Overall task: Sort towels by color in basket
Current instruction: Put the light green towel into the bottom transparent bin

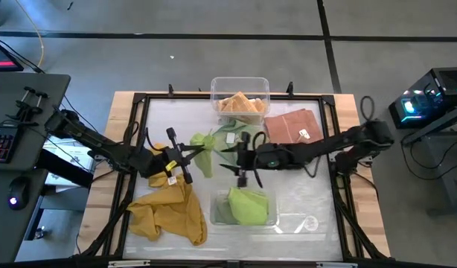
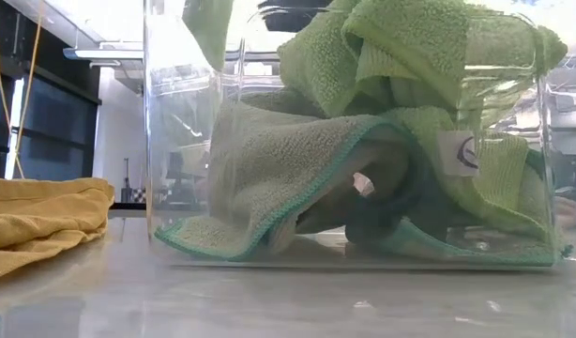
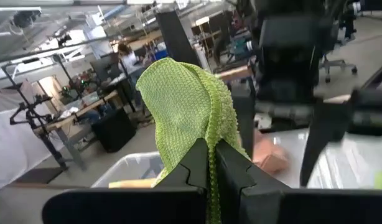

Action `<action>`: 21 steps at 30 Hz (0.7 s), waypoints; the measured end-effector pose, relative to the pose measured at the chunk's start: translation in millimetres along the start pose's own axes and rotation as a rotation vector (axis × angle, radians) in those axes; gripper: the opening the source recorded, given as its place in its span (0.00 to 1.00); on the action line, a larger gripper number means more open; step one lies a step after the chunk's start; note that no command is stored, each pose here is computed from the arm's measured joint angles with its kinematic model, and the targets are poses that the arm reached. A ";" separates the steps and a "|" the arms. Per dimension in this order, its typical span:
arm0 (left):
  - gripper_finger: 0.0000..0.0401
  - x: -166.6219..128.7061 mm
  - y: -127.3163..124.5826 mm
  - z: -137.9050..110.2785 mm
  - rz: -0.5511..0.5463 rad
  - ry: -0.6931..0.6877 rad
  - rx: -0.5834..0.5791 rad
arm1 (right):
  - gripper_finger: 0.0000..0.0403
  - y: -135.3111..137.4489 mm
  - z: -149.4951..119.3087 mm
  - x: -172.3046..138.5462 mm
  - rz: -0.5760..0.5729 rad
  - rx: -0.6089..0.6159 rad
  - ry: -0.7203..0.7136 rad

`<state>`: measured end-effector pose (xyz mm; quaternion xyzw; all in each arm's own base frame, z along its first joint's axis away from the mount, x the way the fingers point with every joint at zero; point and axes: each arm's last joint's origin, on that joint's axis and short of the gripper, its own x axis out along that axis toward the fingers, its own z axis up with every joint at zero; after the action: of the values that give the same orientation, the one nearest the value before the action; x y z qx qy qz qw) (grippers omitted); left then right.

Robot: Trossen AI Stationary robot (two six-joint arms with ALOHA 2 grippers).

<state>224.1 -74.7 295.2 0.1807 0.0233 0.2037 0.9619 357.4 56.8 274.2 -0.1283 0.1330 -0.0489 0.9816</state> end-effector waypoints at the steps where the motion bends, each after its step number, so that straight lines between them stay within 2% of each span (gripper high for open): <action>1: 0.00 0.0 0.3 0.7 0.001 -0.005 0.002 | 0.53 0.5 -2.1 6.9 -0.011 0.012 -0.028; 4: 0.00 0.8 0.3 2.5 0.010 -0.022 0.008 | 0.54 4.5 -9.8 23.1 -0.027 0.045 -0.078; 9: 0.00 3.9 -2.8 4.4 0.021 -0.055 0.025 | 0.53 11.3 -7.8 46.1 -0.038 0.107 -0.152; 14: 0.00 9.0 -9.8 2.1 0.027 -0.065 0.054 | 0.49 17.8 -12.2 67.8 -0.079 0.094 -0.111; 17: 0.00 9.8 -11.1 -0.6 0.076 -0.029 0.054 | 0.39 20.1 -9.5 70.2 -0.100 0.053 -0.074; 21: 0.03 8.3 -5.6 -4.0 0.257 0.074 0.028 | 0.17 28.2 -9.9 66.6 -0.041 0.013 -0.009</action>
<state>233.4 -74.8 289.6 0.1880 0.0385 0.3313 0.9238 420.4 72.9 240.9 -0.1247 0.1258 -0.0691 0.9818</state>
